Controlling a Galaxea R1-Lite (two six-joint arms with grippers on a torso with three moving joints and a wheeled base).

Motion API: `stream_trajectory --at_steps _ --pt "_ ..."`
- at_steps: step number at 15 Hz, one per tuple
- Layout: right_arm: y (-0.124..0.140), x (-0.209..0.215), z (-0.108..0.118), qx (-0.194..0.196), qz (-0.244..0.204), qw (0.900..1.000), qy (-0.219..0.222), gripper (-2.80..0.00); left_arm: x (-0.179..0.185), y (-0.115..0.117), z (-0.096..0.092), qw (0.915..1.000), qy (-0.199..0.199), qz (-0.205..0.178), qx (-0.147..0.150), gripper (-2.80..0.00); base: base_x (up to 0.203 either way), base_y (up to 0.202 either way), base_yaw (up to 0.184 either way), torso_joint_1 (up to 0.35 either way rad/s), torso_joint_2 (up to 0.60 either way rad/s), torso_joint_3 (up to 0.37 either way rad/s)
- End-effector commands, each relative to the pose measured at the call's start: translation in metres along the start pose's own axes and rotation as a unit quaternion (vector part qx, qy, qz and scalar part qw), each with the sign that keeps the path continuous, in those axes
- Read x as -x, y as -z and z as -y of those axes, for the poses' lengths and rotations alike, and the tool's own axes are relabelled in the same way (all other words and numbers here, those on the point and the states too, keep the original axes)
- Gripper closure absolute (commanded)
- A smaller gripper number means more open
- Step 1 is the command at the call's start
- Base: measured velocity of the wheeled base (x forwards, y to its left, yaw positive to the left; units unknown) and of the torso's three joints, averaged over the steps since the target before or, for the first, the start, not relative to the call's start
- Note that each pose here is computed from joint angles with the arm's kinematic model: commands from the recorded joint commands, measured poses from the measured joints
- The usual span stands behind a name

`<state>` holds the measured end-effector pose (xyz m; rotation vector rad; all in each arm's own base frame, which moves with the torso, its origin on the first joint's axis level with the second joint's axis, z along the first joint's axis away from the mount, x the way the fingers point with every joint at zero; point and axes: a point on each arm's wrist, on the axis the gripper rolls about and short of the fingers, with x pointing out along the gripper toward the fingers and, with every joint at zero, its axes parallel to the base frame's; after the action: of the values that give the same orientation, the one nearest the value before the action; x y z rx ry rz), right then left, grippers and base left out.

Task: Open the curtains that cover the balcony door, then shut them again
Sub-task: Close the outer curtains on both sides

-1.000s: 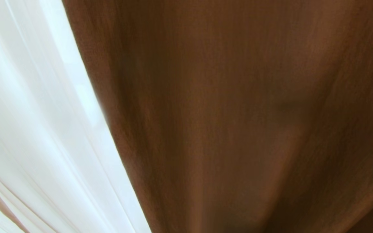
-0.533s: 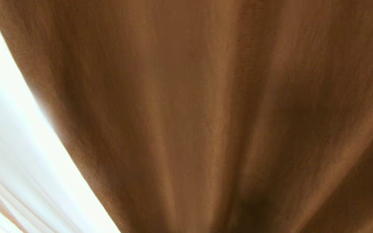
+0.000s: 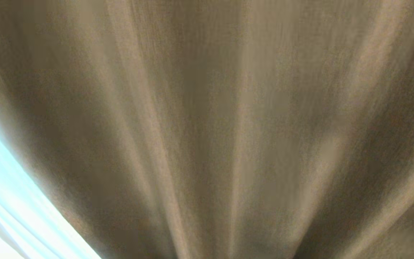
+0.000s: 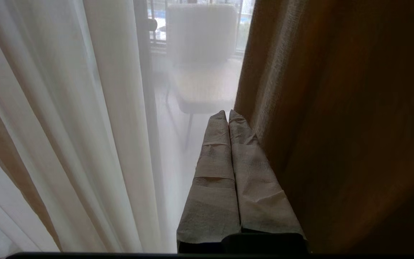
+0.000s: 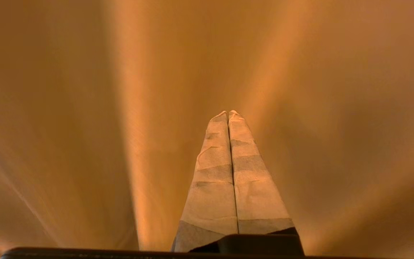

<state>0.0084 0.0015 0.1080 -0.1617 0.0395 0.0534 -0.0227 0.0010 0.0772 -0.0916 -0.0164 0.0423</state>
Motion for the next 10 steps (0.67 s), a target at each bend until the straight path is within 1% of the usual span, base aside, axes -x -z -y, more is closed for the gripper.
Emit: stream_trajectory --at_steps 1,3,5,6,10 --pt "0.011 0.007 -0.002 -0.009 -0.023 1.000 0.011 0.00 0.000 0.000 0.000 1.0000 0.000 0.000 0.000 0.00 0.000 0.000 0.000 0.000 0.00 0.000" --pt "0.019 0.011 -0.004 -0.011 -0.044 0.999 0.004 0.00 0.000 0.000 0.000 1.0000 -0.001 0.000 0.000 0.00 0.000 0.000 0.000 0.000 0.00 0.000" --pt "0.028 0.017 -0.006 -0.010 -0.052 0.999 -0.007 0.00 0.000 0.000 0.000 1.0000 -0.001 0.001 0.000 0.00 0.000 0.000 0.000 0.000 0.00 0.000" --pt "0.030 0.019 -0.006 -0.012 -0.046 0.999 -0.008 0.00 0.000 0.000 0.000 1.0000 0.000 0.001 0.000 0.00 0.000 0.000 0.000 0.000 0.00 0.000" --pt "0.033 0.028 -0.007 -0.023 0.005 1.000 -0.006 0.00 0.000 0.000 0.000 1.0000 0.000 0.001 0.000 0.00 0.000 0.000 0.000 0.000 0.00 0.000"
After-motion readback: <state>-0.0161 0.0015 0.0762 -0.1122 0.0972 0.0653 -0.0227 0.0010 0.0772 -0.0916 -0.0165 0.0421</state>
